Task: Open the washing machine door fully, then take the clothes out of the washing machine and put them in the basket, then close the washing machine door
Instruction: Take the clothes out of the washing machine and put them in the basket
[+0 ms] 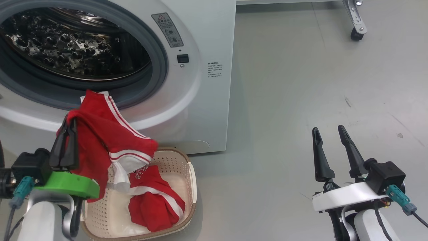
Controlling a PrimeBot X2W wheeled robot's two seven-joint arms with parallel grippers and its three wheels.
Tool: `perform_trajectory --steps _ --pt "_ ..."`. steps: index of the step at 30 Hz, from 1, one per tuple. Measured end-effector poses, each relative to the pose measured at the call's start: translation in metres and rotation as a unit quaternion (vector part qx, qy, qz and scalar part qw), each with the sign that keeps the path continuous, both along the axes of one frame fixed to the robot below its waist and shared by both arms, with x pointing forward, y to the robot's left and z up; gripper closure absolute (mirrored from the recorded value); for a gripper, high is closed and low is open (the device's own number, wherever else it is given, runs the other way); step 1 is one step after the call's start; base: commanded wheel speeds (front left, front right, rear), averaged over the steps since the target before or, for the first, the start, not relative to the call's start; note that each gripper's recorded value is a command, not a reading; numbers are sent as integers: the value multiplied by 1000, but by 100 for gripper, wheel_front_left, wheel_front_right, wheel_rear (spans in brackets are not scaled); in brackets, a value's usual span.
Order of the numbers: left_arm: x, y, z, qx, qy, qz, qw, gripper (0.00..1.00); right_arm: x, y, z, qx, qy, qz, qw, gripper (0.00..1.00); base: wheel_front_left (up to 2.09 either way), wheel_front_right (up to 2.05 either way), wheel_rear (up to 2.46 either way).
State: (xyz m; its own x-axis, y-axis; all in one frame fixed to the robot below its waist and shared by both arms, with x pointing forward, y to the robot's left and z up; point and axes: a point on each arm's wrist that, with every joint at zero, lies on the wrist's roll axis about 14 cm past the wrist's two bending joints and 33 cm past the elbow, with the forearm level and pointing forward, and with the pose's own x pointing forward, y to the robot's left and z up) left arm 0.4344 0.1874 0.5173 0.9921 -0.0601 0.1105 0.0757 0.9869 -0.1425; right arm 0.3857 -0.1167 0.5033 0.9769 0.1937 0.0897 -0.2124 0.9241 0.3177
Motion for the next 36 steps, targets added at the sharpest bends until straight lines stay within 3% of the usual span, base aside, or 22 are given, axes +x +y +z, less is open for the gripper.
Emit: perform_trajectory --steps 9,16,30,36 --pt "-8 -32 -73 17 117 -48 992 100 6 -5 -11 -1 15 -7 1000 0 0 0 0" --pt "-18 -47 -126 36 202 -78 976 100 14 -7 -18 -2 22 -9 1000 0 0 0 0" --pt "6 -56 -183 53 283 -95 953 100 29 -20 -40 -12 47 -25 999 0 0 0 0" --pt "-1 -47 -229 27 363 -70 929 100 36 -30 -54 -18 63 -40 997 0 0 0 0"
